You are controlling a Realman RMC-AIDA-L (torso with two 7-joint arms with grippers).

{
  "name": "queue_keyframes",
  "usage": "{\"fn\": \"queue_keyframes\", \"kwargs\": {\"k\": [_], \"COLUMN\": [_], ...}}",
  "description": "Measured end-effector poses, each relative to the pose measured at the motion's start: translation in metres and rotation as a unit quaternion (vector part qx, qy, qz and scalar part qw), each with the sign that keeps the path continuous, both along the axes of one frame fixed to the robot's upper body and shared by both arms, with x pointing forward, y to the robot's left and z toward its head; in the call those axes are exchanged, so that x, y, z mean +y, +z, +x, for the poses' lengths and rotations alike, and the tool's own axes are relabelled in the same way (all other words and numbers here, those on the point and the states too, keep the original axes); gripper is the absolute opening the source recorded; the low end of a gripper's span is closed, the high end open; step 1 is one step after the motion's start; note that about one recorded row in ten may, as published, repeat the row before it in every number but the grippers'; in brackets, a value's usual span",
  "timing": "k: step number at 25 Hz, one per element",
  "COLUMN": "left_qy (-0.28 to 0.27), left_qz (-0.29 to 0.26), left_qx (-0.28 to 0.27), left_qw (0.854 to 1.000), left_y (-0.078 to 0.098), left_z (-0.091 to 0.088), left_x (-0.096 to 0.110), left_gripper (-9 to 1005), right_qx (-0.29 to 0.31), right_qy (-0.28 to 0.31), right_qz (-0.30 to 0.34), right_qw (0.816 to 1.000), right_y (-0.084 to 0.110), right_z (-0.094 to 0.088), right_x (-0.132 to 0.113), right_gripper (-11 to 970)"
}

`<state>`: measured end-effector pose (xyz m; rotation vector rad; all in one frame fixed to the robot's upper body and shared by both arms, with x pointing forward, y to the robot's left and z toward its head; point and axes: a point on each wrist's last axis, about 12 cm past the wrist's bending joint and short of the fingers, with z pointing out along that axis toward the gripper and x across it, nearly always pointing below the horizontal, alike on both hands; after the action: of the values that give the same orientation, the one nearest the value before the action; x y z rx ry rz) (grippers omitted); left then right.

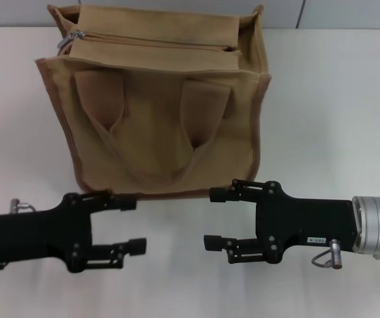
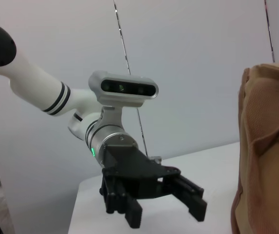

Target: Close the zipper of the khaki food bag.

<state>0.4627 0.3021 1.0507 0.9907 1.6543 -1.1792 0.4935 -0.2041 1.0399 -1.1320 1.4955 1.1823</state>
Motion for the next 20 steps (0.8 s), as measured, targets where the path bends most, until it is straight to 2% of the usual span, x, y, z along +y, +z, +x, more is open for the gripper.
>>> {"fn": "queue_keyframes", "kwargs": {"k": [5, 6, 7, 10, 11, 12, 15, 20], "left_qy": [-0.004, 0.002, 0.002, 0.026, 0.055, 0.055, 0.127, 0.253], "left_qz": [-0.054, -0.086, -0.086, -0.135, -0.164, -0.164, -0.201, -0.186], "left_qx": [-0.043, -0.074, -0.074, -0.118, -0.141, -0.141, -0.178, -0.196], "left_qw": [0.998, 0.994, 0.994, 0.984, 0.975, 0.975, 0.955, 0.929], "left_y": [0.010, 0.017, 0.017, 0.029, 0.037, 0.037, 0.047, 0.046], "left_z": [0.010, 0.015, 0.015, 0.023, 0.028, 0.028, 0.038, 0.049], "left_x": [-0.022, -0.030, -0.030, -0.035, -0.034, -0.034, -0.025, 0.005], "left_gripper": [798, 798, 797, 796, 795, 795, 794, 791], "right_qx": [0.001, 0.000, 0.000, 0.001, 0.001, 0.001, 0.003, 0.006], "right_qy": [-0.002, -0.004, -0.004, -0.006, -0.006, -0.006, -0.008, -0.010], "right_qz": [0.001, 0.002, 0.002, 0.003, 0.004, 0.004, 0.004, 0.012], "right_qw": [1.000, 1.000, 1.000, 1.000, 1.000, 1.000, 1.000, 1.000], "right_y": [0.000, 0.000, 0.000, 0.000, 0.000, 0.000, -0.001, -0.001], "right_z": [0.000, 0.000, 0.000, 0.000, -0.001, -0.001, -0.002, -0.005], "right_x": [0.000, -0.001, -0.001, -0.001, -0.001, -0.001, -0.002, -0.003], "right_gripper": [786, 786, 786, 786, 786, 786, 787, 787]}}
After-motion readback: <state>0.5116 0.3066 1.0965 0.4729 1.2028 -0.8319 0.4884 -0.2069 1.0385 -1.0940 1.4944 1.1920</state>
